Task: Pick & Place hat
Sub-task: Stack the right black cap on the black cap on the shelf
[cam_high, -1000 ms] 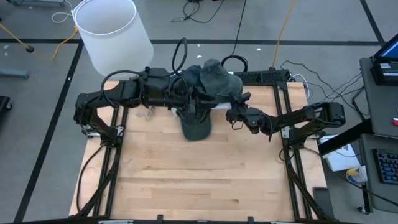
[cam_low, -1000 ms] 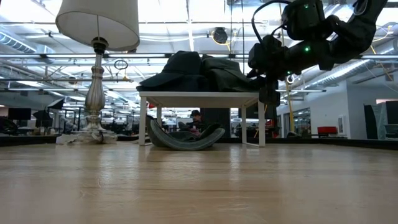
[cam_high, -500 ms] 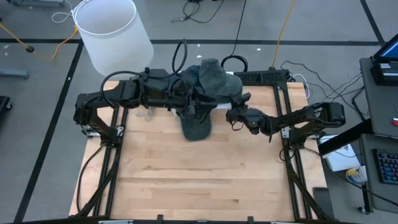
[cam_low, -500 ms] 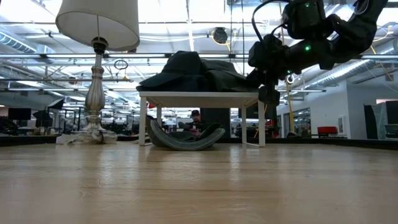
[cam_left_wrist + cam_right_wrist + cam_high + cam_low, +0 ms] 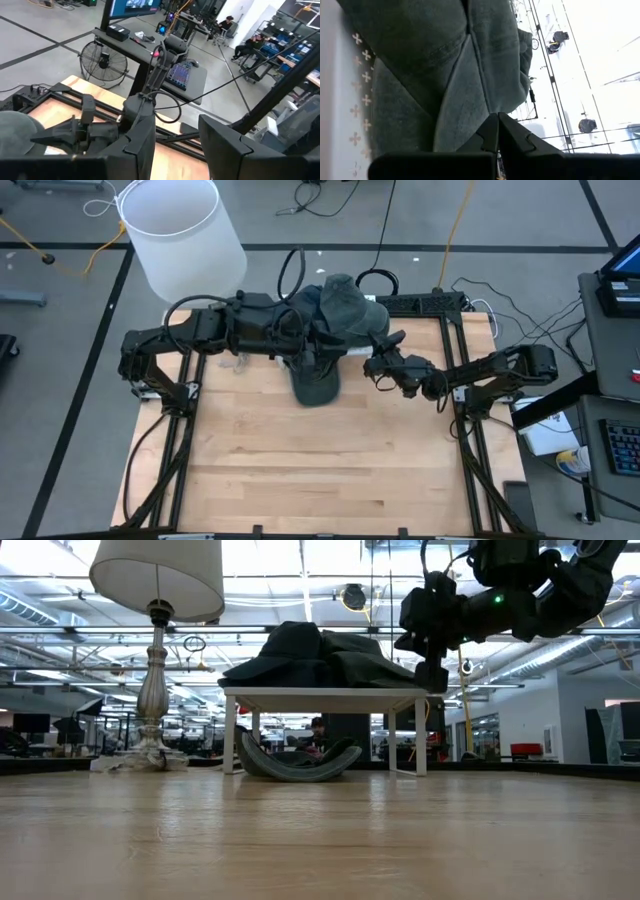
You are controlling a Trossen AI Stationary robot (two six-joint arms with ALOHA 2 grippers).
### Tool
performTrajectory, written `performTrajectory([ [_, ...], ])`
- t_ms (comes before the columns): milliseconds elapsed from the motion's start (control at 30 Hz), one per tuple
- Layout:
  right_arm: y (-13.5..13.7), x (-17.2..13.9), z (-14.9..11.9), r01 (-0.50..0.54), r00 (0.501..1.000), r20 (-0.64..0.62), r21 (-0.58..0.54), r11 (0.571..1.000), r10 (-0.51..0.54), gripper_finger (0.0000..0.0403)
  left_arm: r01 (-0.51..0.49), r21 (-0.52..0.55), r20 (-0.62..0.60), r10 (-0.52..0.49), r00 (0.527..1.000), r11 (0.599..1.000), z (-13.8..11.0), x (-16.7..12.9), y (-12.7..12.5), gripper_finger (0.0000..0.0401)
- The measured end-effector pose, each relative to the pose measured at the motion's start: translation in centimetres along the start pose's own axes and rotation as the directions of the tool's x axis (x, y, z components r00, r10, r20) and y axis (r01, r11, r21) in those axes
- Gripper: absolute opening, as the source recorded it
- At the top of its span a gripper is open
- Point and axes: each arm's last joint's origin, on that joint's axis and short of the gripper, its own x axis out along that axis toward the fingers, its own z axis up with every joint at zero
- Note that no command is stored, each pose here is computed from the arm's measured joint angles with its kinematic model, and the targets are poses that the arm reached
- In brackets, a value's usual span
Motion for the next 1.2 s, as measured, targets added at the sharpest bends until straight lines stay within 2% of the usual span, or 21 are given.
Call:
performTrajectory([
  [233,0.0,-0.1,0.1,-0.002,1.000,0.010,0.057,0.998,0.001,0.0001,-0.015,-0.005,-0.006,0.015,1.000,1.000,-0.1,0.0,0.1,0.0152],
  [367,-1.4,-0.3,0.2,0.022,0.996,0.081,0.266,0.964,-0.045,0.0002,-0.015,-0.005,-0.007,0.015,1.000,1.000,-0.1,0.0,0.1,0.0152],
  [433,-2.7,-0.7,0.3,0.003,0.984,0.161,0.419,0.908,-0.077,0.0011,-0.015,-0.012,-0.006,0.015,1.000,1.000,-0.1,0.0,0.1,0.0152],
  [500,-4.1,-1.0,0.4,-0.054,0.965,0.240,0.569,0.821,-0.103,0.0025,-0.015,-0.022,-0.007,0.015,1.000,1.000,-0.1,0.0,0.1,0.0152],
  [600,-5.7,-1.6,0.2,-0.208,0.921,0.377,0.682,0.701,-0.094,0.0050,-0.015,-0.025,-0.007,0.015,1.000,1.000,-0.1,0.0,0.1,0.0152],
  [667,-6.0,-1.8,0.1,-0.334,0.883,0.467,0.699,0.632,-0.050,0.0069,-0.015,-0.026,-0.006,0.015,1.000,1.000,-0.1,0.0,0.1,0.0152],
  [733,-5.9,-2.0,-0.1,-0.433,0.846,0.533,0.682,0.589,0.005,0.0087,-0.015,-0.028,-0.006,0.015,1.000,1.000,-0.1,0.0,0.1,0.0152],
  [833,-5.7,-2.2,-0.2,-0.469,0.834,0.549,0.658,0.590,0.052,0.0110,-0.015,-0.028,-0.005,0.015,1.000,1.000,-0.1,0.0,0.1,0.0152],
  [1000,-6.9,-1.0,0.7,-0.439,0.885,0.441,0.681,0.586,0.150,0.0139,-0.015,-0.028,-0.004,0.014,1.000,1.000,-0.1,0.0,0.1,0.0152],
  [1067,-7.5,-0.1,1.4,-0.454,0.888,0.401,0.682,0.573,0.226,0.0148,-0.014,-0.028,-0.004,0.014,1.000,1.000,-0.1,0.0,0.1,0.0152],
  [1200,-8.5,1.7,2.8,-0.488,0.868,0.332,0.704,0.516,0.368,0.0161,-0.014,-0.027,-0.005,0.014,1.000,1.000,-0.1,0.0,0.1,0.0152],
])
